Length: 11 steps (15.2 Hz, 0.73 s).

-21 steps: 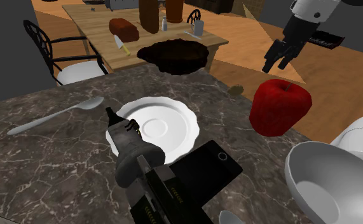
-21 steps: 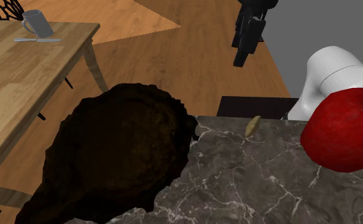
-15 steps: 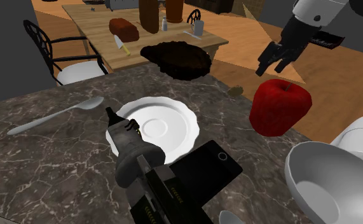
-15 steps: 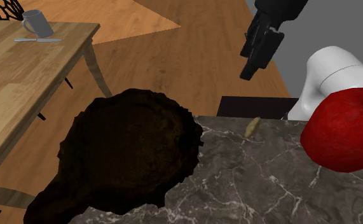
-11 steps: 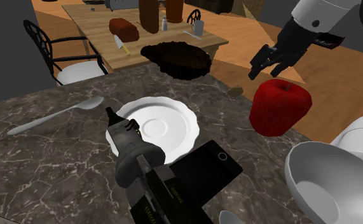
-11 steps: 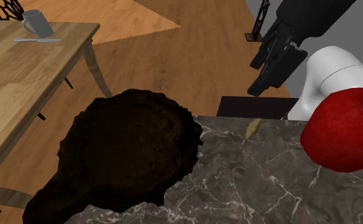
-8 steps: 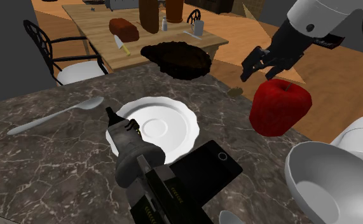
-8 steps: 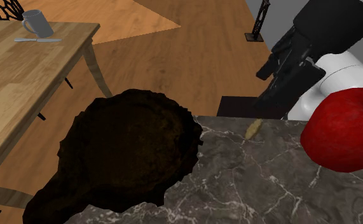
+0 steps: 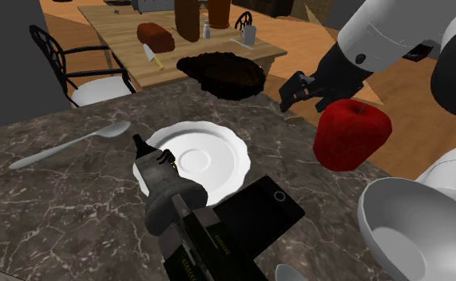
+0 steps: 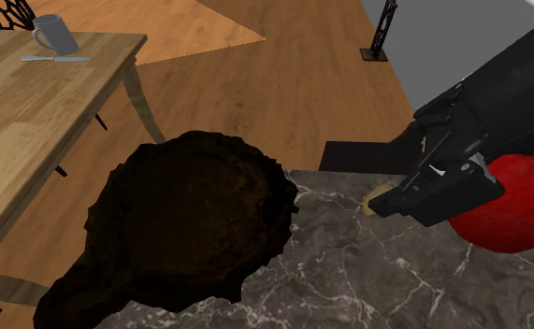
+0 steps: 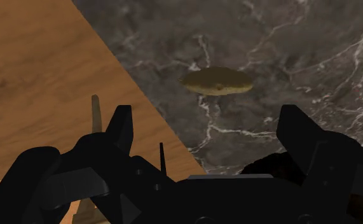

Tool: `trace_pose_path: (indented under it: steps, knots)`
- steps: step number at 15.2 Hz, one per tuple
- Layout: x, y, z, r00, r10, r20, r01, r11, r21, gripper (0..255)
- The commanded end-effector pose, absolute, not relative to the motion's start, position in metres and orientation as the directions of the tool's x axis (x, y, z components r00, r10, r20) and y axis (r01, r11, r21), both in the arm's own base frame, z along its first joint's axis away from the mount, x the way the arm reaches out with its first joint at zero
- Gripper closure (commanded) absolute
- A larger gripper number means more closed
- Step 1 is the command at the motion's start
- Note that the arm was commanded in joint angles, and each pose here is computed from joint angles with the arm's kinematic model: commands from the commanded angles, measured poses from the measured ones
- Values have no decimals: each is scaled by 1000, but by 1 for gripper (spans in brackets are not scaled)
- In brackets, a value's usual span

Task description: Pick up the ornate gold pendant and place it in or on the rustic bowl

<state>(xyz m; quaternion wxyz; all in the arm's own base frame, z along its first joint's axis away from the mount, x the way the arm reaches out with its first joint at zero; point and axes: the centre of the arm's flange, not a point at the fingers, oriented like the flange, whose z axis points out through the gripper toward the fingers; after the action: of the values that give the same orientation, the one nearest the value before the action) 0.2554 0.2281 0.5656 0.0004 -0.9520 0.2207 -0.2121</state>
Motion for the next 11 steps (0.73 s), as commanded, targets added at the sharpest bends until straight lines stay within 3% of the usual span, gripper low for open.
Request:
trace_pose_path:
  steps: [1, 11]
  knots:
    - [259, 227, 556, 811, -422, 405, -421, -902, -95, 0]
    - [264, 226, 543, 811, -422, 405, -421, -902, -95, 0]
